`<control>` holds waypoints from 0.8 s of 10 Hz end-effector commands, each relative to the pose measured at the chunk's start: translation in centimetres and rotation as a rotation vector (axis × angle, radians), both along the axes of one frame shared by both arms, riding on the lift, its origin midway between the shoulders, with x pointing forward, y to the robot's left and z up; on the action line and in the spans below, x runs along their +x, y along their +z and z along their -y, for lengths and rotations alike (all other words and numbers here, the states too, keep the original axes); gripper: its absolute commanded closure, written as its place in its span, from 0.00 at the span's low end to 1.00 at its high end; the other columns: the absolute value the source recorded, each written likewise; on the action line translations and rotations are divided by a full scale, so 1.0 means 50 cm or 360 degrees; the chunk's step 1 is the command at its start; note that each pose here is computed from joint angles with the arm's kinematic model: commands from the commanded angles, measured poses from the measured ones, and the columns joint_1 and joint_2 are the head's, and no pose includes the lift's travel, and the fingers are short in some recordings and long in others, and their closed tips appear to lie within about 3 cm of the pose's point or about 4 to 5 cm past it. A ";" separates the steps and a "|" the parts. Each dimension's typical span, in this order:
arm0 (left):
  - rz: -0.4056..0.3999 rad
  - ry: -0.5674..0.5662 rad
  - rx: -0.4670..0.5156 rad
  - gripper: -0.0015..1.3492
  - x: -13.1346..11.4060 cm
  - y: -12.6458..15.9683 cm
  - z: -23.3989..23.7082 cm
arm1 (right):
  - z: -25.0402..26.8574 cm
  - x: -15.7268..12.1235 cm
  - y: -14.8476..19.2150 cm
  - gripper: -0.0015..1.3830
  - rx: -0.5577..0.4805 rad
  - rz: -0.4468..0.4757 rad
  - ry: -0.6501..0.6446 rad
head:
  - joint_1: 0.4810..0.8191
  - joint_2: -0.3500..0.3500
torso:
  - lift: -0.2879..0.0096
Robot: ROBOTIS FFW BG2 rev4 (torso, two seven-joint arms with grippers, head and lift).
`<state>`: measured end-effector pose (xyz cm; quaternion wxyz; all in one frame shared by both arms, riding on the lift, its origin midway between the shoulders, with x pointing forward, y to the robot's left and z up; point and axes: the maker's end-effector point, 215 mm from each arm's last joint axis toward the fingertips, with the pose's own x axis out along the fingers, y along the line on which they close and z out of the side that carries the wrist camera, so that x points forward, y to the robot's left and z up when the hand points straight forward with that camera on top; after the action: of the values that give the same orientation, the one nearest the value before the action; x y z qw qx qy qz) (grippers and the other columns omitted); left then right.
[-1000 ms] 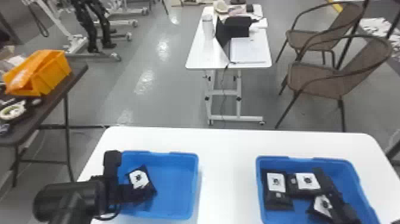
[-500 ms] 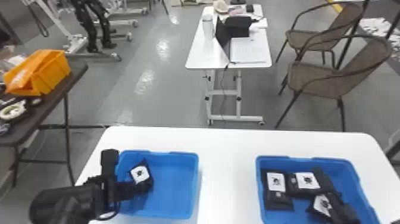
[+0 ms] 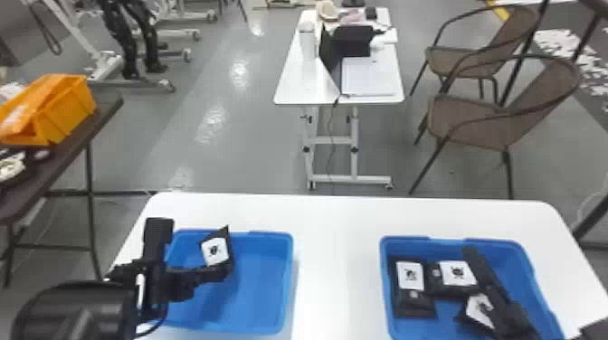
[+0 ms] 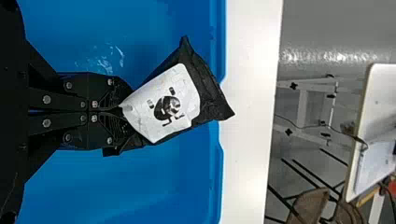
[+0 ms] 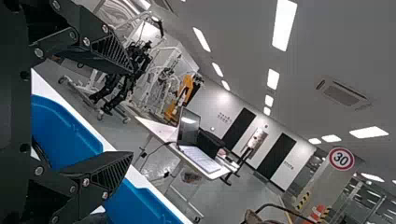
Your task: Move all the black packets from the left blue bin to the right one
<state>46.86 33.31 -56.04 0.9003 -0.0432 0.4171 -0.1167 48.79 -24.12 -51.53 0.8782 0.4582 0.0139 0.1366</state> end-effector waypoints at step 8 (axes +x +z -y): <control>0.0311 -0.1063 -0.0032 0.91 0.127 0.193 0.431 | -0.106 0.098 0.207 0.31 -0.0038 0.0331 0.0192 | 0.63 0.42 | 0.97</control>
<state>52.33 12.90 -46.23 0.8528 0.0838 0.3228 -0.4018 53.31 -19.76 -42.18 0.8734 0.4306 -0.0448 0.2230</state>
